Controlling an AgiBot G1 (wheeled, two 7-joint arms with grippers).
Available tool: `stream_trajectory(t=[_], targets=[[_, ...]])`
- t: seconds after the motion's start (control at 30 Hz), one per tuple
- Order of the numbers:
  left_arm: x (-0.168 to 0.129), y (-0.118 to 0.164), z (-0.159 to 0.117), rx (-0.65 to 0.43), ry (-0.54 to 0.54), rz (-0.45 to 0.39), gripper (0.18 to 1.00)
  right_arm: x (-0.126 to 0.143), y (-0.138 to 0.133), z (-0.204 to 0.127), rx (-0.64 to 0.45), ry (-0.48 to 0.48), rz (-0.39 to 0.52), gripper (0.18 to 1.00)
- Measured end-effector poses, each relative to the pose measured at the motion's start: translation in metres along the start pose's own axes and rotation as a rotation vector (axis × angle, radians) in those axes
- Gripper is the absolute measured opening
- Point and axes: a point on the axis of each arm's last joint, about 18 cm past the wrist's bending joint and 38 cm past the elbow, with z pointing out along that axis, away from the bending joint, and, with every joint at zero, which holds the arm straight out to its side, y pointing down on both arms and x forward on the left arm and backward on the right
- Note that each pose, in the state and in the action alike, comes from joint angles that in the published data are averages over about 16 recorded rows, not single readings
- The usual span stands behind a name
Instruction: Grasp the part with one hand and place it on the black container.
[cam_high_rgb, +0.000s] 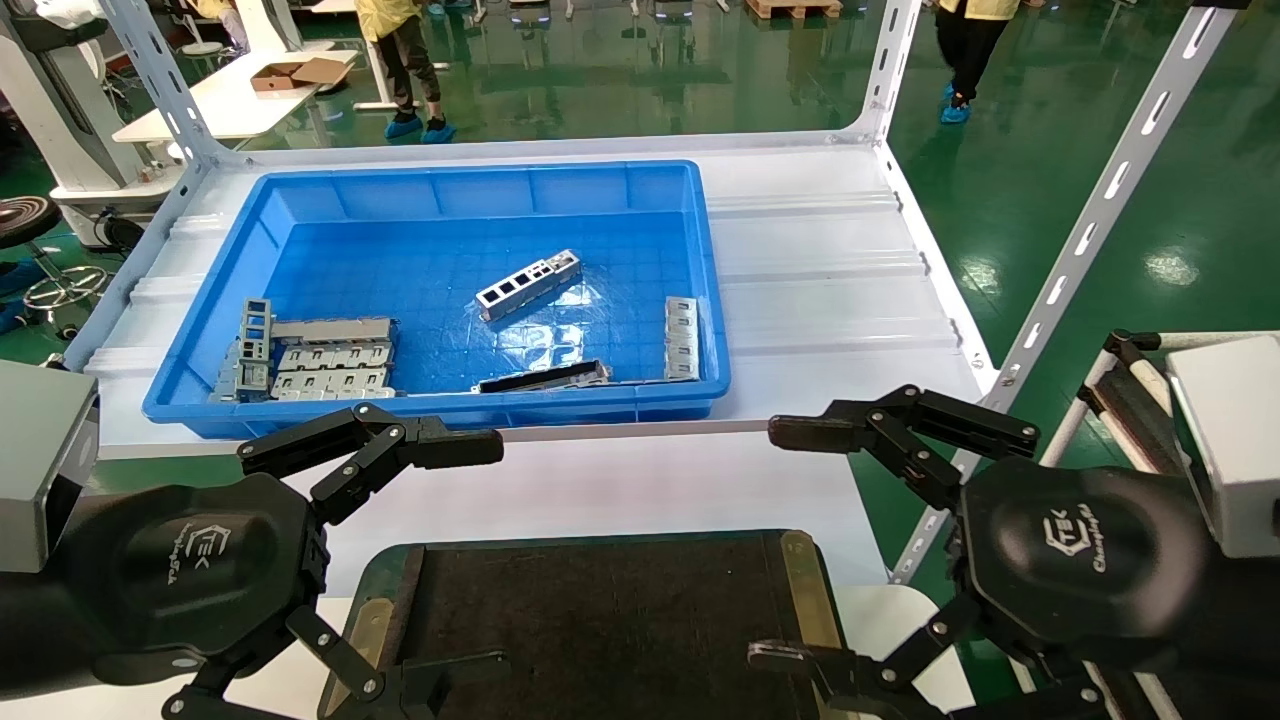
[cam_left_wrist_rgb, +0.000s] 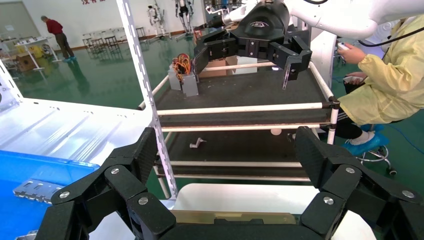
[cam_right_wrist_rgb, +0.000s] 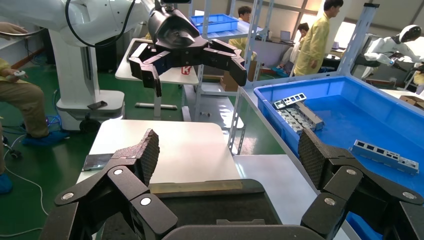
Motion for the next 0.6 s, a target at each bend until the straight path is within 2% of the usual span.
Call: stream_trajectory(t=[0.6], targets=[[0.0000, 0.0000, 0.0000, 0.000, 0.000, 0.000, 1.001, 0.0000, 0.0000, 0.0000, 0.000, 0.000, 0.000, 1.001]])
